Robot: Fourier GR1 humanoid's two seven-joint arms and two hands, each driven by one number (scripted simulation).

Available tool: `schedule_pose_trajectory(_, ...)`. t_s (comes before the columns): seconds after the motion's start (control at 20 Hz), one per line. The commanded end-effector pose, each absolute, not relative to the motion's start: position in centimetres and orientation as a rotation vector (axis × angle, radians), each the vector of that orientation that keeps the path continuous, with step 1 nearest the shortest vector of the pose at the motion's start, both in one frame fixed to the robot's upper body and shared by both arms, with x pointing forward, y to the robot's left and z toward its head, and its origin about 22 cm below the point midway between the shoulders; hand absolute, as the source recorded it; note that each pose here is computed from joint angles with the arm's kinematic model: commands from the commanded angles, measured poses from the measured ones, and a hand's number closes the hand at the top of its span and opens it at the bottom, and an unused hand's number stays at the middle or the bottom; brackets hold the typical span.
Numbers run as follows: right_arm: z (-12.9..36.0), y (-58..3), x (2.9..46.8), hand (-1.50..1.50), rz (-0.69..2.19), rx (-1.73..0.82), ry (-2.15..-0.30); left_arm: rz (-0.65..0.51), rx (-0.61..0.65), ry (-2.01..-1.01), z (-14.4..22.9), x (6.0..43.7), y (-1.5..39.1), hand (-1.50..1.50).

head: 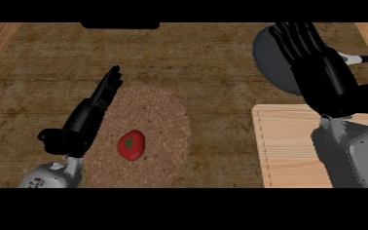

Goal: Pick the pear from the cutting board and place it in the pan

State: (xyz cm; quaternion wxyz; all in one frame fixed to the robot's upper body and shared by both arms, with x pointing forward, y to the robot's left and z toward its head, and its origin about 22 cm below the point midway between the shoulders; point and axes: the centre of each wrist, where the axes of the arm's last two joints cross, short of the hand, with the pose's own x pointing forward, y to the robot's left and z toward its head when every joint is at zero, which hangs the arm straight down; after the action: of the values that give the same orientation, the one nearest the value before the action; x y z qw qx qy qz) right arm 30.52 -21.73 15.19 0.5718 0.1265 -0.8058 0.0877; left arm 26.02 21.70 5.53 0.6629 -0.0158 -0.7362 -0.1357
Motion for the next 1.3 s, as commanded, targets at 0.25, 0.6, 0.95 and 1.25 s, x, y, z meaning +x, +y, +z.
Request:
schedule_pose_trajectory(0.25,11.1,-39.8,27.7,1.50,-0.087,0.024,-1.942,-0.086,-0.124,-1.453,1.8,24.8,22.9,0.00)
schedule_pose_trajectory(0.6,3.7,-46.2,21.6,-1.50,-0.170,-0.537,-2.004,-0.054,-0.215,-1.372,0.8,23.9,22.1,0.00)
schedule_pose_trajectory(0.95,5.7,-49.9,19.4,-1.50,0.484,-0.488,-1.622,-0.096,-0.209,-1.365,1.2,25.7,23.2,0.00)
schedule_pose_trajectory(1.25,11.5,-49.0,21.1,-1.50,0.914,-0.622,-1.235,-0.095,-0.228,-1.357,1.7,25.4,22.3,0.00)
